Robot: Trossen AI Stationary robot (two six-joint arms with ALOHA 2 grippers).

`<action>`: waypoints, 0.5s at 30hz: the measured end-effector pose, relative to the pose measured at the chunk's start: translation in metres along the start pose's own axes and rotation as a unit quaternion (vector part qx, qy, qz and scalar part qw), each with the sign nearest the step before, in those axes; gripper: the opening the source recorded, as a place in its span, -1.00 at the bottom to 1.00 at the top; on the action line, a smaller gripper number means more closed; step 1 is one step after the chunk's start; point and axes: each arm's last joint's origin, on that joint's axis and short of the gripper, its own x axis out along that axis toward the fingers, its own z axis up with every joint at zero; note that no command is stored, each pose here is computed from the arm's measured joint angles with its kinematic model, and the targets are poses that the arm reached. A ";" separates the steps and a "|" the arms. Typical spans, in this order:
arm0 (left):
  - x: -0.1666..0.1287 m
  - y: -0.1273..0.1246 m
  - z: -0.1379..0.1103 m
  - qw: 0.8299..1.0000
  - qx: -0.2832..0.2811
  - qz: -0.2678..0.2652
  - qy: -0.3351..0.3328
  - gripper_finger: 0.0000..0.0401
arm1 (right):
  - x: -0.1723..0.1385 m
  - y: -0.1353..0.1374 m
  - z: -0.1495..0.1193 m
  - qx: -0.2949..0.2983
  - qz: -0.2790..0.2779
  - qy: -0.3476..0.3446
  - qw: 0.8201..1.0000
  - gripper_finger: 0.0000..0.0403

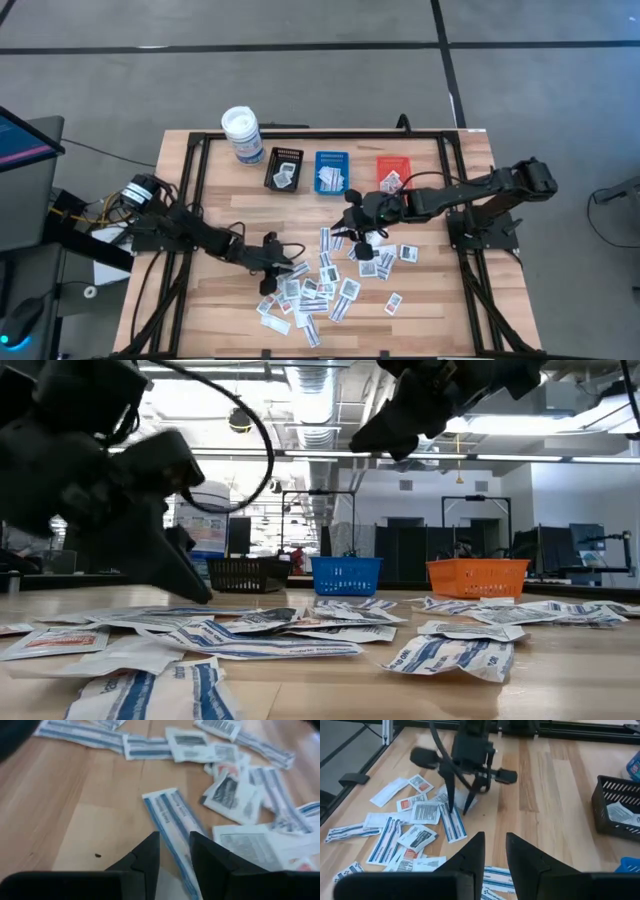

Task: Pick & Place First Aid Supplies
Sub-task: Put the blue bandage into the blue bin

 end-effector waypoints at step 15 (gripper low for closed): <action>0.013 0.004 -0.015 0.999 0.006 0.030 0.015 -0.93 | 0.000 0.000 0.001 0.054 0.000 -0.003 0.999 -0.64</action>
